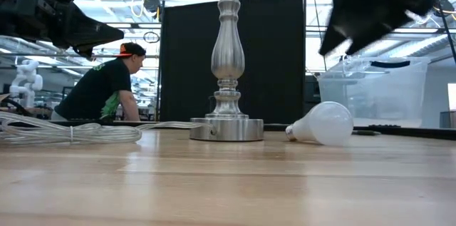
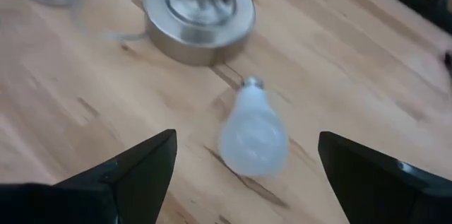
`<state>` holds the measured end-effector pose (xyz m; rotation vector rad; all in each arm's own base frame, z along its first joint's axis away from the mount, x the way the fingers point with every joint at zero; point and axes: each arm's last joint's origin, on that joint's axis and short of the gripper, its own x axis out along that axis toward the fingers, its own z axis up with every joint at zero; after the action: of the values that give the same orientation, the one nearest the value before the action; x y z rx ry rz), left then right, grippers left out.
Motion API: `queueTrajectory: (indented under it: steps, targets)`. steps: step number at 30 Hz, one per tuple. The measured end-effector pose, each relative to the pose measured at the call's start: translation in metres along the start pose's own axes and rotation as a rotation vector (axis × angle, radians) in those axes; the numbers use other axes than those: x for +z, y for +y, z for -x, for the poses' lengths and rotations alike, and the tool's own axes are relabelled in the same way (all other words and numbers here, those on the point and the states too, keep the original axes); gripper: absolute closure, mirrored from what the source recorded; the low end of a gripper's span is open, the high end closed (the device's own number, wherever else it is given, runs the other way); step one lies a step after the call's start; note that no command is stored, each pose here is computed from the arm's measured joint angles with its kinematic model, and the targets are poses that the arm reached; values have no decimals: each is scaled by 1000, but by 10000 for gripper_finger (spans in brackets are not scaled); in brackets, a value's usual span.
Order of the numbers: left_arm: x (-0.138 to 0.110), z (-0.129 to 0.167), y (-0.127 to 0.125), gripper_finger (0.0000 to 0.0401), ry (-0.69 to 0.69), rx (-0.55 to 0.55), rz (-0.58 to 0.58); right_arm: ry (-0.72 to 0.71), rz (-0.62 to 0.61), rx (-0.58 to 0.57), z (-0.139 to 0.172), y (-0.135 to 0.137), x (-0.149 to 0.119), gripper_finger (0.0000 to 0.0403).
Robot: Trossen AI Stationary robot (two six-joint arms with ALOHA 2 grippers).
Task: Screw lightbulb
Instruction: Insert the lightbulb into the desk lamp
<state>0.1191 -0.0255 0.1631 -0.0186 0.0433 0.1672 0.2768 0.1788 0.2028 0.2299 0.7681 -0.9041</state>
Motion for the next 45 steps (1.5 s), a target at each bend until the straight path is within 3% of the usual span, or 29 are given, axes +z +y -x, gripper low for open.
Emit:
queueTrajectory:
  steps: [5,10,32,45]
  targets:
    - [0,0,0,401,0,0,1,-17,-69,8,-20,-7,-27,64]
    - [0,0,0,401,0,0,2,-31,-123,37,-37,-8,-37,64]
    - [-2,0,0,401,21,0,-16,58,-152,145,-80,6,1,64]
    - [-3,0,0,401,26,1,-18,106,-153,75,-98,7,-10,64]
